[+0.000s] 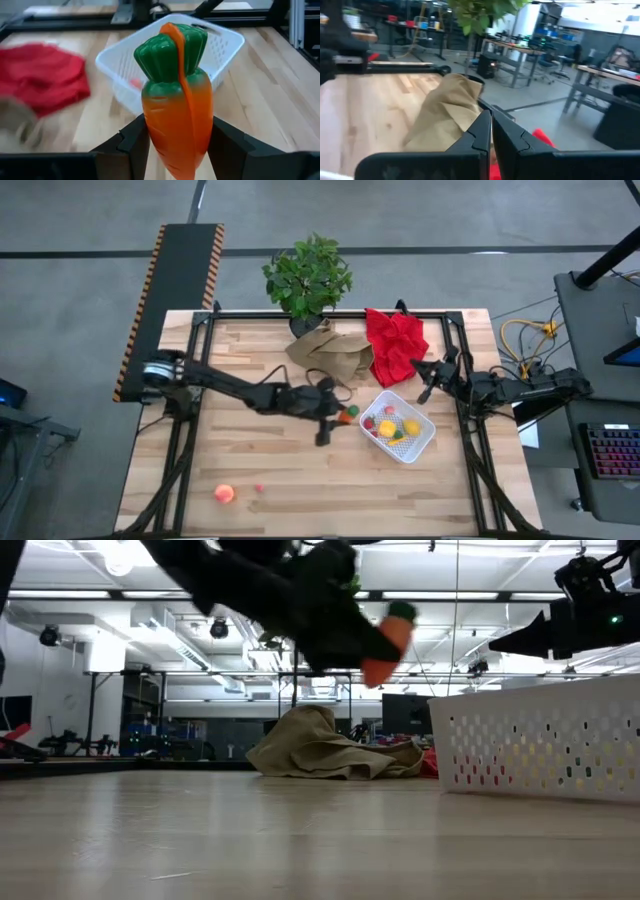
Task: Pick and placing Produce into tupperware
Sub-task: Put the orange carrot into the white bin, then put the small peach into the white bin
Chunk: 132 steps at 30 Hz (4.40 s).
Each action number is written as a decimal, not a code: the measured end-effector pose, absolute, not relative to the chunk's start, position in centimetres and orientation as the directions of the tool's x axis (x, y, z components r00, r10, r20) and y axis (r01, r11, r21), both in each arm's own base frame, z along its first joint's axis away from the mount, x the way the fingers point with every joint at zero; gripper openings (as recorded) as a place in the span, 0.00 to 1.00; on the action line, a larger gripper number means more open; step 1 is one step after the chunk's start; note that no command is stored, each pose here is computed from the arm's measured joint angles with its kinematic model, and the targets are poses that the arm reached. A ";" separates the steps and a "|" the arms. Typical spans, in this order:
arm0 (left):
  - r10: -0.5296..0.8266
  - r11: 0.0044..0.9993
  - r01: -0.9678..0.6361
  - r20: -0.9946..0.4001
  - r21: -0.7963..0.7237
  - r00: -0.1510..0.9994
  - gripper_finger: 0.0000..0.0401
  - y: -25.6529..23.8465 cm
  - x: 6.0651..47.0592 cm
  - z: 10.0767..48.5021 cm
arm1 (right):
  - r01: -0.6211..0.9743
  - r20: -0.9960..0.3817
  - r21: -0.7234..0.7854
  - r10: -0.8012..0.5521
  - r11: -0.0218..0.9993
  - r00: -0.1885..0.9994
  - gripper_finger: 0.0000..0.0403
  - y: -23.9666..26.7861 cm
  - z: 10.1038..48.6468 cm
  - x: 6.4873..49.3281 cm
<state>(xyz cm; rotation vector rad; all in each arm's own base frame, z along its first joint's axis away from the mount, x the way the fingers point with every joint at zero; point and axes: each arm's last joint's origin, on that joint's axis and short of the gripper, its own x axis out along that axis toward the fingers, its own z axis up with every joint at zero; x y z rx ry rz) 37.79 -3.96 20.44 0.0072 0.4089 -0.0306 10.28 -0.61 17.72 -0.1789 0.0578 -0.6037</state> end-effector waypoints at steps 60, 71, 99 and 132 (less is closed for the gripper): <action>-0.219 0.976 0.130 -0.785 -0.176 0.579 0.58 -15.9 28.0 29.4 | 0.574 -0.010 -0.210 -0.589 0.791 0.808 0.02 -0.7 17.6 10.2; -0.200 0.944 -0.165 -0.891 -0.287 0.409 0.58 -19.9 23.0 24.5 | 0.577 -0.010 -0.192 -0.589 0.794 0.808 0.02 -0.7 17.6 10.2; -0.075 0.973 -0.202 -0.981 -0.111 0.177 0.58 -22.4 23.9 16.9 | 0.575 -0.004 -0.213 -0.590 0.790 0.808 0.02 -0.7 17.7 10.2; 0.030 0.997 -0.079 -0.968 0.011 0.251 0.12 -20.5 25.6 16.7 | 0.576 -0.002 -0.211 -0.590 0.790 0.808 0.02 -0.7 17.7 10.2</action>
